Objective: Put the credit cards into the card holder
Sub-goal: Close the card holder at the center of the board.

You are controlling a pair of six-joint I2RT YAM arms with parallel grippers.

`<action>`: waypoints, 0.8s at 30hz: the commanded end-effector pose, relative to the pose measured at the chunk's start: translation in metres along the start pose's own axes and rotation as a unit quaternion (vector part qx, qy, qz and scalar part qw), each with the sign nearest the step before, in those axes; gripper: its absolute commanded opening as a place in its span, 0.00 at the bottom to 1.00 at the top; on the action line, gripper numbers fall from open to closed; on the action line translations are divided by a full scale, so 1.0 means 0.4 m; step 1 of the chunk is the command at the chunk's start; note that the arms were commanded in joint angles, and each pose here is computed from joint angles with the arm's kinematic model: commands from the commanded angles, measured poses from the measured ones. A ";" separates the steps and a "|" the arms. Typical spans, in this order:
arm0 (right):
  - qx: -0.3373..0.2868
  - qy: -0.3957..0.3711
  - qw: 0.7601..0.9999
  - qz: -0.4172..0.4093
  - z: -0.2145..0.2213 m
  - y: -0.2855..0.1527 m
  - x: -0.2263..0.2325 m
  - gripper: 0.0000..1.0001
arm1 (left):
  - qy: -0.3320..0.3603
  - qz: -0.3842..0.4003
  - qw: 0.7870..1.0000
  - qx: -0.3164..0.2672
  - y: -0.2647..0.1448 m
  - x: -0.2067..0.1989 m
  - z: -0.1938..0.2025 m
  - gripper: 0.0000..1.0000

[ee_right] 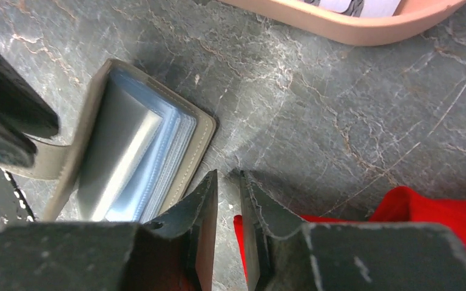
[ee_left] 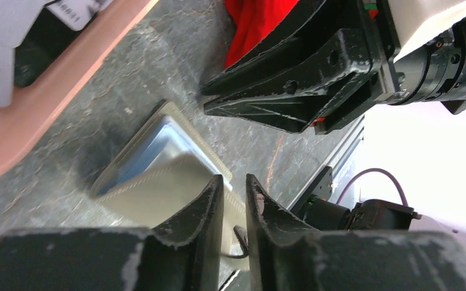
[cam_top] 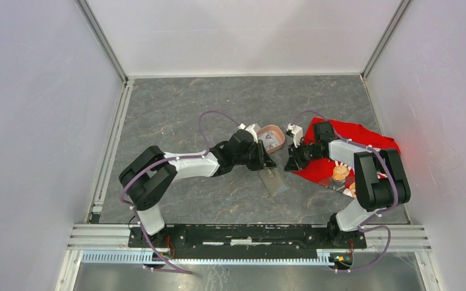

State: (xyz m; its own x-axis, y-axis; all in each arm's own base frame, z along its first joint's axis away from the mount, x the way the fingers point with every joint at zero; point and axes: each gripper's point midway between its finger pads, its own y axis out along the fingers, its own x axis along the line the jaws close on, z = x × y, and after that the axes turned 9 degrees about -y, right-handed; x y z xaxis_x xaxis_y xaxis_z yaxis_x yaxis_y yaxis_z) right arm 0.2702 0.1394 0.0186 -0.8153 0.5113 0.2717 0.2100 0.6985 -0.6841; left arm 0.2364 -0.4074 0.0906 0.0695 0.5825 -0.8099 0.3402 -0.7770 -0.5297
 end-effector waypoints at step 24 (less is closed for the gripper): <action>-0.253 -0.353 0.886 -0.159 -0.160 -0.255 0.298 0.31 | 0.028 0.128 0.991 -0.021 0.134 -0.226 -0.082 0.42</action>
State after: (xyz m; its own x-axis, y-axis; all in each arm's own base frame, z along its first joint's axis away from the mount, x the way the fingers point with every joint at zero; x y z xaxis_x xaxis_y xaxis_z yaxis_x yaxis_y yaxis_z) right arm 0.2438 0.1232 0.1196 -0.9869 0.1610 -0.0091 0.1515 0.9062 -0.3947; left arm 0.2649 -0.4768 0.1220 0.1692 0.4508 -0.8765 0.3039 -0.8698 -0.3887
